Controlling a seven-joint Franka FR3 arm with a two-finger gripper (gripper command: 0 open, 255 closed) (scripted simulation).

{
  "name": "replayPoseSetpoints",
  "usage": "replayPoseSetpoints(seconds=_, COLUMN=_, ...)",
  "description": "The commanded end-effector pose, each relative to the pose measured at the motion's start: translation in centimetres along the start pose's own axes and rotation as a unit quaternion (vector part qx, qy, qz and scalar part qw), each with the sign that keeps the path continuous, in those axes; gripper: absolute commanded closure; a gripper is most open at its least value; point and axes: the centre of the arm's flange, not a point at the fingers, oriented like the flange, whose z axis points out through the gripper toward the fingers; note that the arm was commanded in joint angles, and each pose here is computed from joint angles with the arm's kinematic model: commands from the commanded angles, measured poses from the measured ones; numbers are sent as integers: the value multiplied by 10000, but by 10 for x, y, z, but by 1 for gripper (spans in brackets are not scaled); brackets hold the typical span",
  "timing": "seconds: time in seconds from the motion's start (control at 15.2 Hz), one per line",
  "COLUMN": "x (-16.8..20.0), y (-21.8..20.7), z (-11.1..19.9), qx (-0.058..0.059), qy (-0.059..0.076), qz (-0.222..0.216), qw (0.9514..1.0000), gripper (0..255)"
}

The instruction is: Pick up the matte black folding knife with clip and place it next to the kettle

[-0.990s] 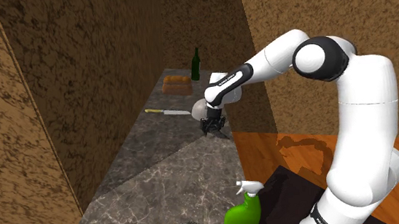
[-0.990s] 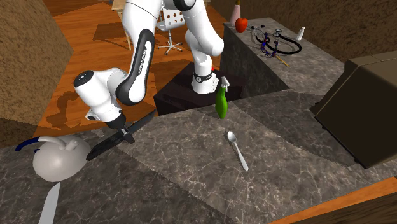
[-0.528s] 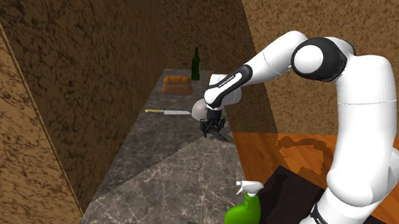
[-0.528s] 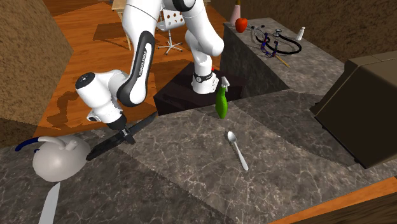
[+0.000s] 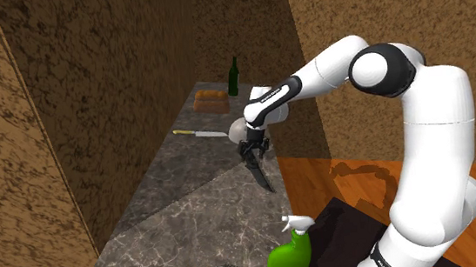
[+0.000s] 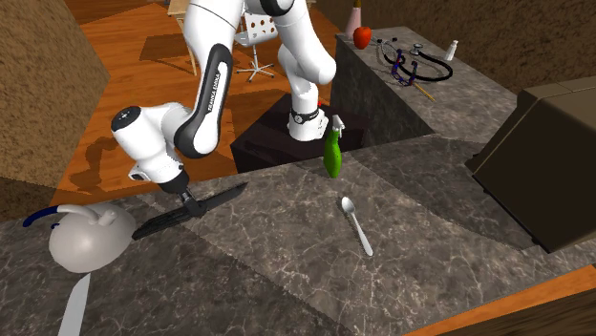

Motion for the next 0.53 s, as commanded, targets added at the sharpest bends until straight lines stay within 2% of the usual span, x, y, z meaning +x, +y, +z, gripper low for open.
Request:
replayPoseSetpoints(seconds=0.0, x=0, y=1, z=-20, qx=0, qy=0, qz=0, qw=10000, gripper=0)
replayPoseSetpoints(seconds=0.13, x=0, y=1, z=-43, qx=0, qy=0, qz=0, qw=10000, gripper=0)
replayPoseSetpoints(seconds=0.46, x=0, y=1, z=-43, qx=0, qy=0, qz=0, qw=10000, gripper=0)
